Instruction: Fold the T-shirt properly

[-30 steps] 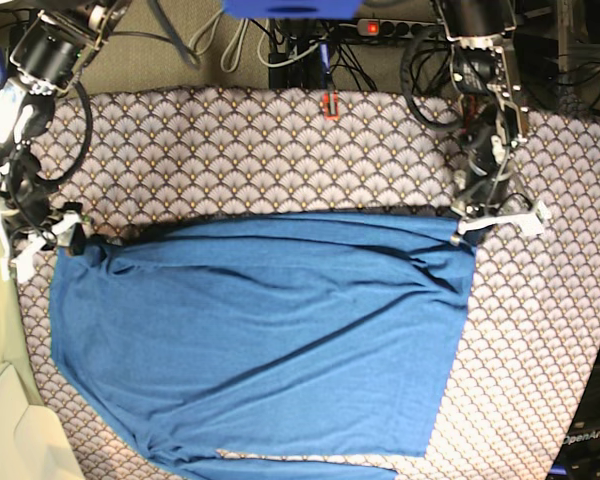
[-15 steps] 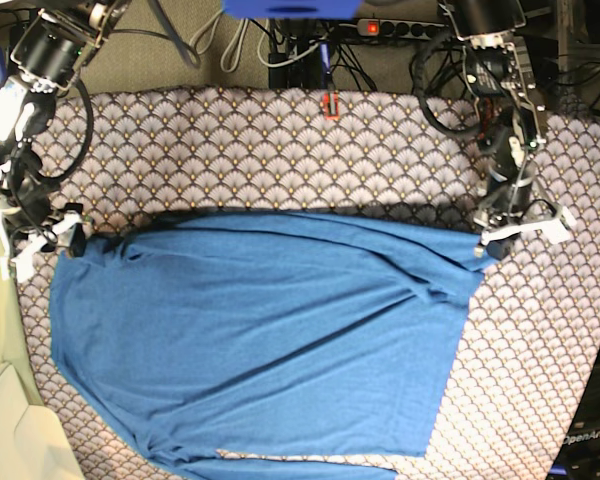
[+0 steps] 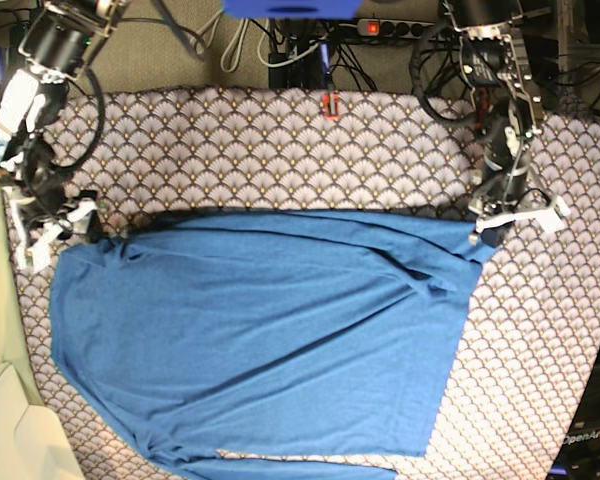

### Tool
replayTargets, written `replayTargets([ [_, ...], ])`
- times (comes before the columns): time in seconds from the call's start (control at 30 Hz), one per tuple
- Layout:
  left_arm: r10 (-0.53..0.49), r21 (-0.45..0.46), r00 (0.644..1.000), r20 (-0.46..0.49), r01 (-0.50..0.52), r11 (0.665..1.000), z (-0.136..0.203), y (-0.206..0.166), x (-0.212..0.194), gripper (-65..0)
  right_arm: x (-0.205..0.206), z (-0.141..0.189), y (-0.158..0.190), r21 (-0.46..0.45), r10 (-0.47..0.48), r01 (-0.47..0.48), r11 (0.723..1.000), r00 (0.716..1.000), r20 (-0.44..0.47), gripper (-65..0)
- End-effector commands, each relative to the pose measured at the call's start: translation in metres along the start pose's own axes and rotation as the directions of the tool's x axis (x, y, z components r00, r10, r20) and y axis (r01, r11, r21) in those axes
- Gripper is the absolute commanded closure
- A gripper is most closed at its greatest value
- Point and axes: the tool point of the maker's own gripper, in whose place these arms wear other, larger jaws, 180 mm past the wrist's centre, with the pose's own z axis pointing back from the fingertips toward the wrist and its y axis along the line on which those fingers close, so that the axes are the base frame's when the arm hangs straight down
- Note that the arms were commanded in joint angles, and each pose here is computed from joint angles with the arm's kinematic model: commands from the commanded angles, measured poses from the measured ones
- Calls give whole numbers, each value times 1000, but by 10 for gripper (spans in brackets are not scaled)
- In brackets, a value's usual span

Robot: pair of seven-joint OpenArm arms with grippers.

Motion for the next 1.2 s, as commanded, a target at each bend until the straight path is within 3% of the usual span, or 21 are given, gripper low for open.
replayTargets([
  [0.0, -5, -25, 999, 34, 6, 1000, -1, -7, 10, -17, 17, 4, 1, 9, 15, -15, 1000, 998, 55, -360],
  [0.4, -5, -18, 1000, 27, 5, 1000, 0, -4, 7, -17, 10, -5, 24, 53, -26, 25, 998, 1000, 14, -387],
  [0.67, -7, -8, 1000, 18, 7, 1000, 2, 2, 3, -17, 12, -13, 47, 100, -64, 62, 993, 998, 23, -461],
  [1.0, -10, 4, 1000, 2, 10, 1000, 4, 8, -3, -18, 35, -18, 56, 122, -77, 68, 990, 995, 69, -466],
  [1.17, -16, -1, 999, -51, 16, 1000, 3, 6, -8, -18, 25, -25, 66, 145, -103, 96, 985, 994, 44, -466],
])
